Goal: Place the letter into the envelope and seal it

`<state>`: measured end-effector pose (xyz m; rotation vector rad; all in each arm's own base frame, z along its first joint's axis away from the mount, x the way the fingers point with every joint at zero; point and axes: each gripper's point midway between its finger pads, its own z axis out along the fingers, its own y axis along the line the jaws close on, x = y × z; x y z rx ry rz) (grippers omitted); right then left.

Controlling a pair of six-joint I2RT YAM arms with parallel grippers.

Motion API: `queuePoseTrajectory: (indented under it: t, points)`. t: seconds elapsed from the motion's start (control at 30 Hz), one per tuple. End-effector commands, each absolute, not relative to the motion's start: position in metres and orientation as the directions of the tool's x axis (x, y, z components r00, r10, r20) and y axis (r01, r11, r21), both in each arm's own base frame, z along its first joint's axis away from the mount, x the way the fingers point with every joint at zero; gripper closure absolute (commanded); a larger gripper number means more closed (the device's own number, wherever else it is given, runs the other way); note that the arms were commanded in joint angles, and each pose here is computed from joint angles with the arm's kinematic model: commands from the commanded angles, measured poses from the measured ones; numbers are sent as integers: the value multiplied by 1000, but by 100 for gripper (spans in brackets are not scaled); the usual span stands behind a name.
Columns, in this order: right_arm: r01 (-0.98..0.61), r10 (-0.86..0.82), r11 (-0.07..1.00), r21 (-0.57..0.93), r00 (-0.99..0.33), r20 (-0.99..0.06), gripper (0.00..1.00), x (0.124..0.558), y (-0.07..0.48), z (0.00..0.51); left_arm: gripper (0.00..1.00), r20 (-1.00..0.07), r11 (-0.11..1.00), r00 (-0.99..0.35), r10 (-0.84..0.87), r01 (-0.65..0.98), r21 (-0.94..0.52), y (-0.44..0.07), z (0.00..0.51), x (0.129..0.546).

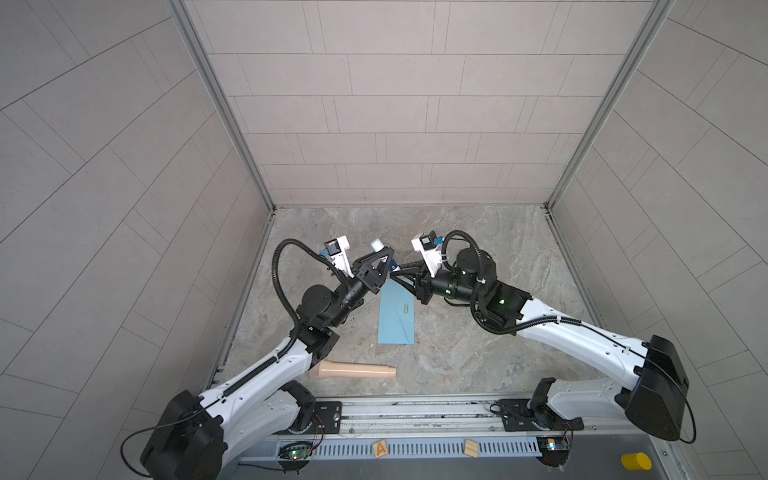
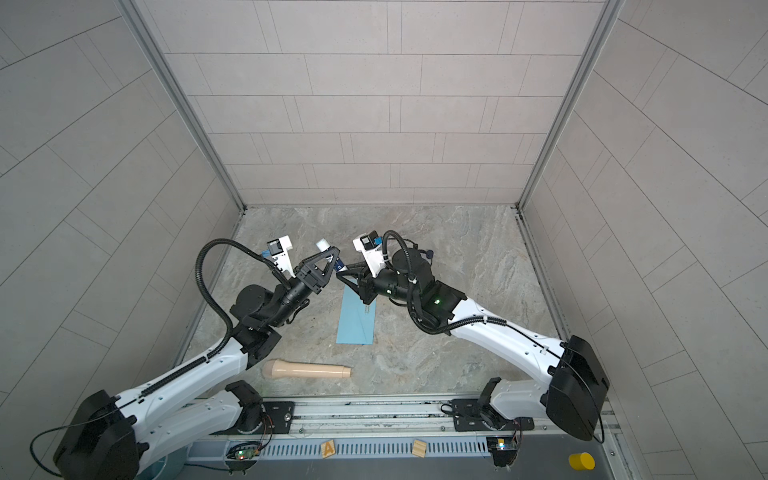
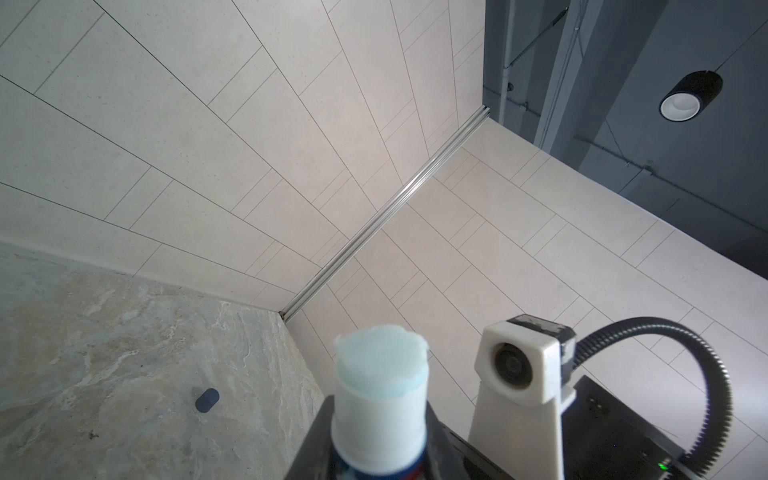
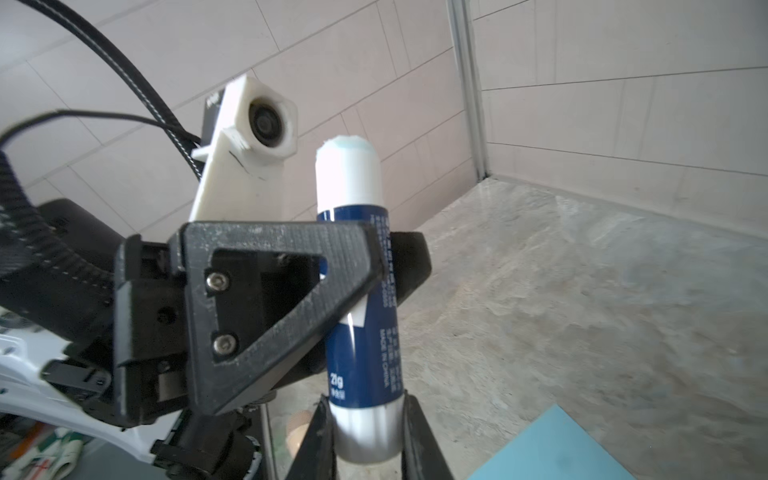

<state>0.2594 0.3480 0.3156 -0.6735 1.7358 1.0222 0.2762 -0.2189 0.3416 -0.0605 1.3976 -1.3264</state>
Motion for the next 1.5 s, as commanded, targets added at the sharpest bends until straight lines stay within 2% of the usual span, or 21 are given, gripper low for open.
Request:
queuePoseTrajectory:
  t: [0.0, 0.3, 0.5, 0.73, 0.93, 1.03, 1.17, 1.3, 1.4, 1.47]
  points:
    - [-759, -84, 640, 120, -224, -971, 100, 268, 330, 328, 100, -700, 418, -321, -638, 618, -665, -222, 342, 277]
    - [-650, -244, 745, -149, -59, -968, 100, 262, 330, 340, 100, -709, 441, -325, -627, 602, -666, -223, 336, 279]
    - [-593, -362, 744, -308, 29, -932, 100, 252, 339, 342, 100, -709, 446, -331, -623, 595, -669, -226, 333, 281]
    - [-573, -425, 723, -386, 71, -902, 100, 246, 346, 339, 100, -708, 449, -334, -623, 588, -673, -226, 332, 282]
    - [-595, -420, 710, -375, 69, -905, 98, 243, 348, 336, 100, -708, 445, -333, -623, 594, -670, -227, 334, 281]
    - [-626, -406, 696, -352, 62, -912, 87, 241, 346, 336, 100, -706, 444, -328, -628, 594, -671, -226, 336, 281]
    - [-738, -375, 614, -278, 37, -926, 58, 234, 346, 330, 100, -693, 419, -321, -646, 609, -673, -224, 349, 278]
    - [-831, -303, 537, -143, -32, -952, 29, 230, 338, 328, 100, -681, 393, -322, -657, 625, -675, -223, 363, 274]
    - [-862, -200, 507, -3, -114, -973, 18, 235, 327, 332, 100, -673, 369, -328, -663, 640, -675, -225, 372, 271]
    - [-873, -116, 479, 94, -169, -979, 16, 240, 320, 336, 100, -669, 353, -333, -664, 649, -674, -225, 377, 268]
